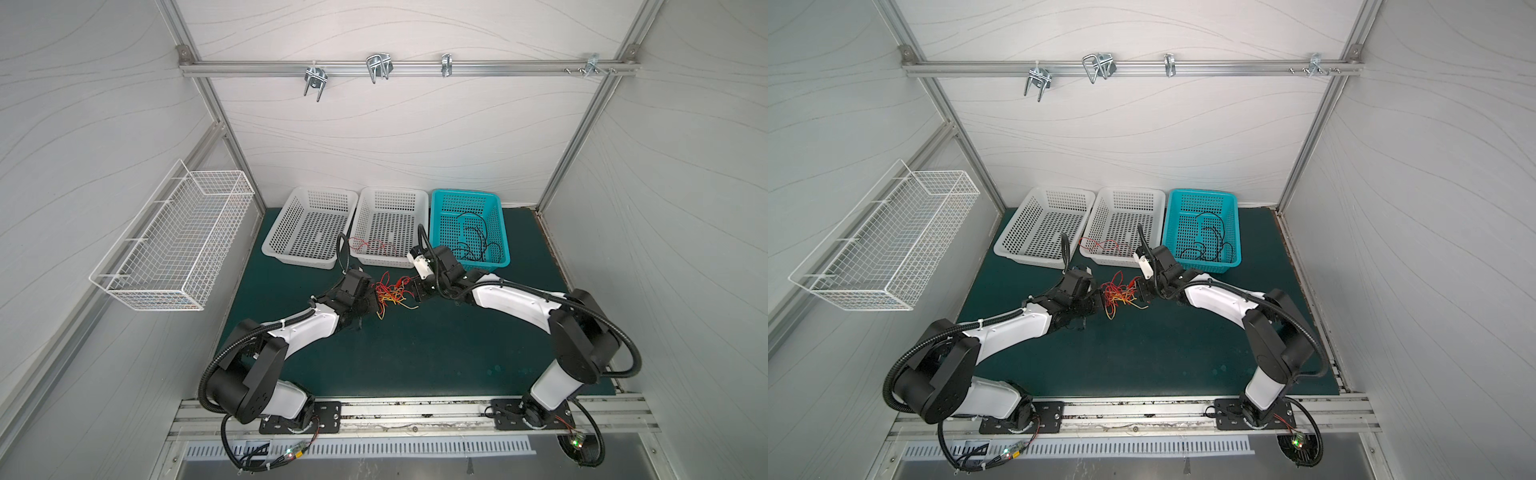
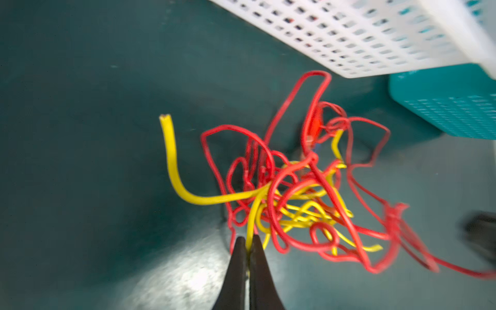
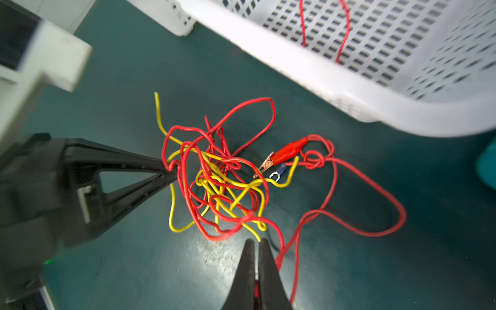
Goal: Untangle the cables
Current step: 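Pull a yellow wire with the left gripper while the right gripper holds the bundle, then carry the yellow wire with the left gripper over the farthest white basket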
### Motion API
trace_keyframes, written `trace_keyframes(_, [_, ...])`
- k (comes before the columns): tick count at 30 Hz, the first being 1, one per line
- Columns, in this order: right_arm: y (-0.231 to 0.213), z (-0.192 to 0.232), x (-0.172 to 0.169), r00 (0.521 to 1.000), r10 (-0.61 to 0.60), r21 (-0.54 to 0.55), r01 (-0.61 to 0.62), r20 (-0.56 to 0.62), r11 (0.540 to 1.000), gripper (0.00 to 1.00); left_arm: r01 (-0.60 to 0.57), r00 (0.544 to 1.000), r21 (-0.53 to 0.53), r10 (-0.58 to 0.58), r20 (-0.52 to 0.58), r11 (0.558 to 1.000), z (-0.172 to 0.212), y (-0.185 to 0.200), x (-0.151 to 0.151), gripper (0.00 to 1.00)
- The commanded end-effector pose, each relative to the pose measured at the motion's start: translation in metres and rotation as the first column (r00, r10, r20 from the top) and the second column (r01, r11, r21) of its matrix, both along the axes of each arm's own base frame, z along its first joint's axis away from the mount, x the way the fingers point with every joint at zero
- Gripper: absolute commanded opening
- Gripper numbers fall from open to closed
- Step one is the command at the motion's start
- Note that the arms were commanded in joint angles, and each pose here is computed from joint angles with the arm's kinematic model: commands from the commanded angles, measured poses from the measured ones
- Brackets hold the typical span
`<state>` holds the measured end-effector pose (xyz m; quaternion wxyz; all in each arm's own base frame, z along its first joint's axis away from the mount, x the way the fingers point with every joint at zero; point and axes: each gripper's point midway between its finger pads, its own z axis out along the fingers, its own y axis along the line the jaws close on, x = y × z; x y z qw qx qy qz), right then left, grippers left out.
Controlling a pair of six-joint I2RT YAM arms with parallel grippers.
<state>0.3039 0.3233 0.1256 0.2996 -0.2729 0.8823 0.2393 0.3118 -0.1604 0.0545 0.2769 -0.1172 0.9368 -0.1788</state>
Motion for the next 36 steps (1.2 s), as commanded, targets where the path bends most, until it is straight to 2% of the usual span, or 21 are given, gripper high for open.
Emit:
trace_keyframes(1, [-0.034,0.016,0.006,0.992,-0.096,-0.084,0.103,0.083,0.991,0.0,-0.1,0.995,0.101,0.1,-0.001,0.99,0.008,0.025,0.002,0.0])
trace_keyframes(7, [-0.089,0.047,0.012,0.953,-0.243,-0.091,0.262,0.18,0.961,0.0,-0.168,0.985,0.201,0.17,0.007,0.965,0.014,0.054,-0.01,0.0])
trace_keyframes(11, [-0.134,0.067,0.012,0.906,-0.346,-0.083,0.375,0.242,0.923,0.0,-0.228,0.973,0.253,0.227,0.036,0.94,0.024,0.076,-0.017,0.0])
trace_keyframes(14, [-0.164,0.081,0.007,0.864,-0.414,-0.066,0.449,0.288,0.891,0.0,-0.275,0.961,0.258,0.268,0.059,0.926,0.031,0.091,-0.022,0.0])
trace_keyframes(19, [-0.192,0.102,-0.003,0.81,-0.471,-0.006,0.505,0.349,0.863,0.0,-0.321,0.946,0.242,0.3,0.12,0.916,0.046,0.103,-0.027,0.0])
trace_keyframes(24, [-0.209,0.106,-0.007,0.781,-0.509,-0.008,0.549,0.363,0.836,0.0,-0.35,0.934,0.245,0.315,0.171,0.904,0.066,0.112,-0.03,0.0])
trace_keyframes(26, [-0.204,0.107,-0.009,0.794,-0.496,0.014,0.526,0.352,0.851,0.0,-0.319,0.94,0.213,0.279,0.196,0.924,0.078,0.106,-0.027,0.0])
trace_keyframes(30, [-0.169,0.103,-0.015,0.873,-0.378,0.091,0.368,0.31,0.925,0.0,-0.142,0.951,0.076,0.115,0.286,0.987,0.115,0.068,-0.016,0.0])
trace_keyframes(33, [-0.148,0.1,-0.019,0.906,-0.302,0.136,0.273,0.296,0.952,0.0,-0.022,0.937,-0.012,0.025,0.348,1.0,0.144,0.044,-0.015,0.0])
trace_keyframes(36, [-0.129,0.098,-0.024,0.928,-0.221,0.157,0.18,0.301,0.971,0.0,0.03,0.917,-0.046,-0.009,0.398,0.999,0.171,0.034,-0.013,0.0])
